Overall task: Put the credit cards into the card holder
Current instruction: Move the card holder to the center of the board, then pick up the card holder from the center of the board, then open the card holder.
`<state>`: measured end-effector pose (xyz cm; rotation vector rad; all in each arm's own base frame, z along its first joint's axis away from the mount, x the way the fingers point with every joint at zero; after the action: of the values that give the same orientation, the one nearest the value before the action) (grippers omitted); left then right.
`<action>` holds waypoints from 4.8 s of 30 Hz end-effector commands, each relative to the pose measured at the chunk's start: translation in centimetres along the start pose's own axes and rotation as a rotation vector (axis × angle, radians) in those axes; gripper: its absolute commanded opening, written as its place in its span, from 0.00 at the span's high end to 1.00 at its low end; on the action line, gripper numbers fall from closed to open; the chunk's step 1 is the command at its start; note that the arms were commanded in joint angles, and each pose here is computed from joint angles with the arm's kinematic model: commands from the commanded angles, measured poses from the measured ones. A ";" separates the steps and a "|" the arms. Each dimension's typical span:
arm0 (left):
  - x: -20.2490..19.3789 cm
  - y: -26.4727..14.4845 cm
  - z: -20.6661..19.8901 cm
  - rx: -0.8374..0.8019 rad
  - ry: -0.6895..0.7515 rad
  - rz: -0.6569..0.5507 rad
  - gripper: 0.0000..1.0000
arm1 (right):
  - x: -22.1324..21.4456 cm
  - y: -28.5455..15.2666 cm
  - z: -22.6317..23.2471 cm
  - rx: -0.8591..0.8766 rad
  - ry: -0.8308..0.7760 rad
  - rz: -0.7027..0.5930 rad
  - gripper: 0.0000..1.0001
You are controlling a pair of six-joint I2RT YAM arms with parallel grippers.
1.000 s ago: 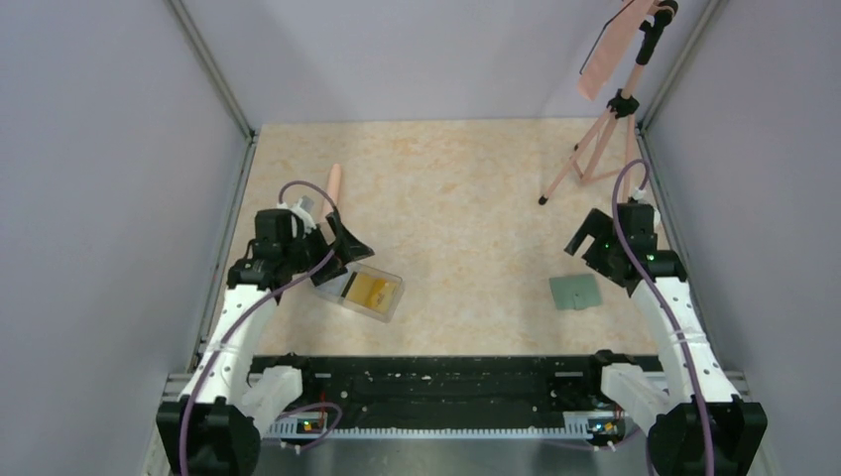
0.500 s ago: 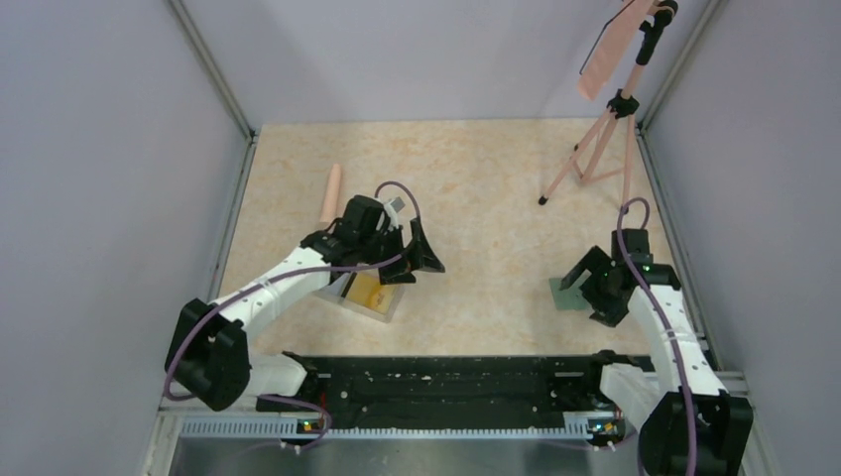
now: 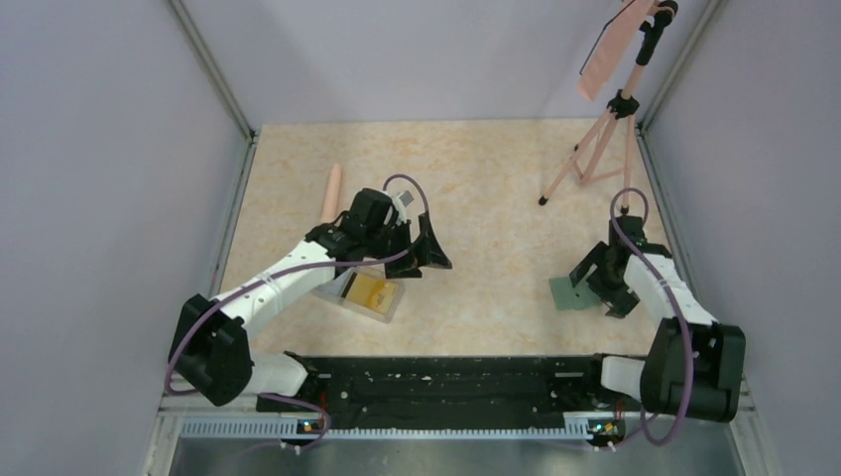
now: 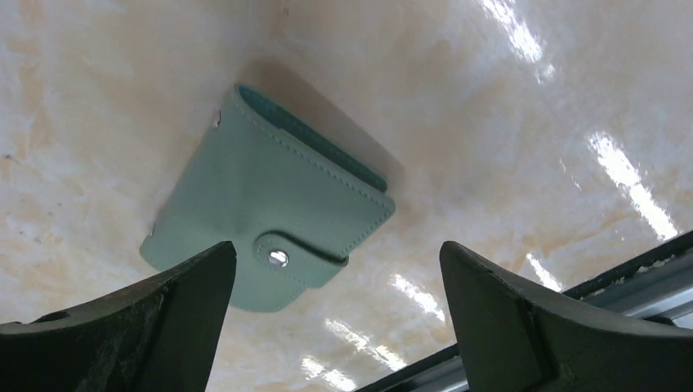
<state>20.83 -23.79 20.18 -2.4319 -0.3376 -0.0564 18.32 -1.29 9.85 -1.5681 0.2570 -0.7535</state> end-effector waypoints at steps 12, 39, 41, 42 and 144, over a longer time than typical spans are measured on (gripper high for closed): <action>-0.6 -0.6 0.3 -0.025 -0.010 -0.031 0.01 | 0.0 1.4 5.7 0.361 -0.192 0.120 0.11; -1.1 1.3 2.6 0.032 -0.106 0.006 0.02 | 4.1 -0.3 10.4 0.252 -0.622 0.000 0.07; -1.2 1.2 2.4 0.025 -0.104 0.010 0.02 | 3.6 1.0 11.4 0.310 -0.649 0.064 0.09; -1.2 1.1 2.4 0.022 -0.102 0.008 0.02 | 3.3 1.3 11.7 0.338 -0.650 0.092 0.11; -4.2 -2.3 -8.1 -0.610 0.066 -0.089 0.19 | -5.3 -20.6 15.3 1.476 -0.527 0.091 1.00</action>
<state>17.00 -27.73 21.83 -2.7682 -0.4087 -0.1317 18.38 17.18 27.33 -0.3161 -0.5091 -0.2347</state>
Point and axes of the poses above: each gripper's point midway between its finger pads, its own y axis out along the fingers, its own z axis along the line the jaws close on, x = y × z, the point moved 6 cm from there along -y, back along the fingers, and after that the axes turned 11 degrees about -y, right-handed, at the moved point
